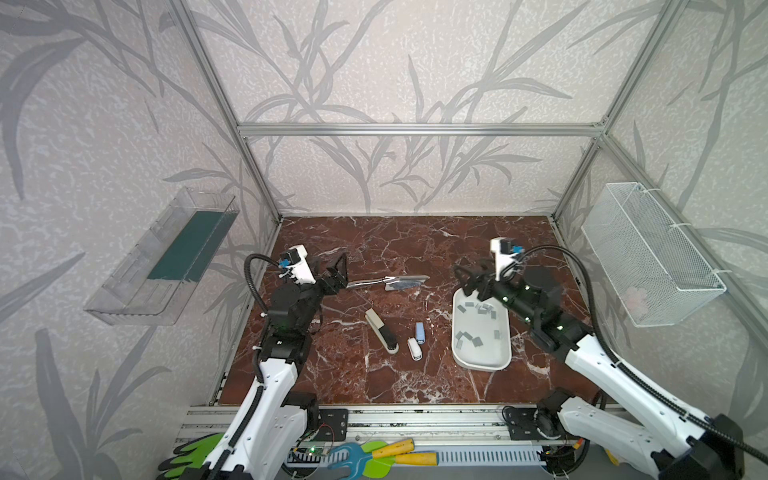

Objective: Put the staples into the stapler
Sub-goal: 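Raise both arms and move both grippers toward the beige-and-black stapler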

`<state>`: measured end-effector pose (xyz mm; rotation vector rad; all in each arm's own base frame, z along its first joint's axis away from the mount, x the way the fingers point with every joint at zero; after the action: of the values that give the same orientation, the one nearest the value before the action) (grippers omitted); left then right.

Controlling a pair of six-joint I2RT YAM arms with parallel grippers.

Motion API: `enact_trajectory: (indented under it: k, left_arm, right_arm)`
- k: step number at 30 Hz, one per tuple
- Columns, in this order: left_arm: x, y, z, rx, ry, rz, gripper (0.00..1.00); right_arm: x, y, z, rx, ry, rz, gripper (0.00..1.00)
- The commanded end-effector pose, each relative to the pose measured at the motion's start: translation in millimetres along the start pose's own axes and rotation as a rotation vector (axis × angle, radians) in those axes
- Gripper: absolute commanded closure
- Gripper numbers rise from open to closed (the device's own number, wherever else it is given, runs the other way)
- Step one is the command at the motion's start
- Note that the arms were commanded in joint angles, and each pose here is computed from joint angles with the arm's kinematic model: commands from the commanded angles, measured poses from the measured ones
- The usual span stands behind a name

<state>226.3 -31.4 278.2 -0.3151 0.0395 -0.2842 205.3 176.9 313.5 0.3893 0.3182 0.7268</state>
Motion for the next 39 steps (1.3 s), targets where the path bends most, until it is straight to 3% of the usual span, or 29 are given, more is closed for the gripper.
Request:
enact_trajectory:
  k: [1, 4, 8, 12, 22, 33, 39]
  left_arm:
    - [-13.0, -4.4, -19.9, -0.024, 0.05, -0.076, 0.18]
    - [-29.3, -9.6, -47.7, 0.133, 0.077, -0.156, 0.25]
    - [-46.4, -12.1, -69.7, 0.325, 0.155, -0.105, 0.3]
    - [-56.9, -13.3, -79.7, 0.4, 0.105, -0.151, 0.36]
    - [-50.5, -12.2, -82.0, 0.466, 0.014, -0.161, 0.39]
    - [-30.2, -16.2, -75.6, 0.494, -0.01, -0.213, 0.39]
    - [-23.7, -16.7, -78.1, 0.492, 0.025, -0.228, 0.39]
  right_arm:
    - [15.8, 35.6, -30.2, -0.209, 0.058, 0.095, 0.11]
    - [31.7, 46.3, -68.2, -0.204, 0.135, 0.155, 0.19]
    - [45.6, 67.6, -112.2, -0.275, 0.244, 0.211, 0.3]
    - [49.6, 75.9, -151.6, -0.332, 0.303, 0.198, 0.31]
    - [63.4, 92.0, -222.2, -0.26, 0.441, 0.113, 0.47]
    - [37.0, 67.7, -253.1, -0.186, 0.453, 0.037, 0.49]
    - [10.7, 46.0, -244.8, -0.209, 0.422, -0.026, 0.47]
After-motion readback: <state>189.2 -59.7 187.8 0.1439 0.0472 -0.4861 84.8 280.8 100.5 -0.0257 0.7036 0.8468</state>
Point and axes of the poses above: each gripper's point midway between its finger pads, its own x axis out along the fingers, its own y axis along the line the jaws close on, z = x × y, the point moved 10 cm from there along -x, back along the fingers, and after that the axes turned 9 degrees about x, right-handed, at the moved point
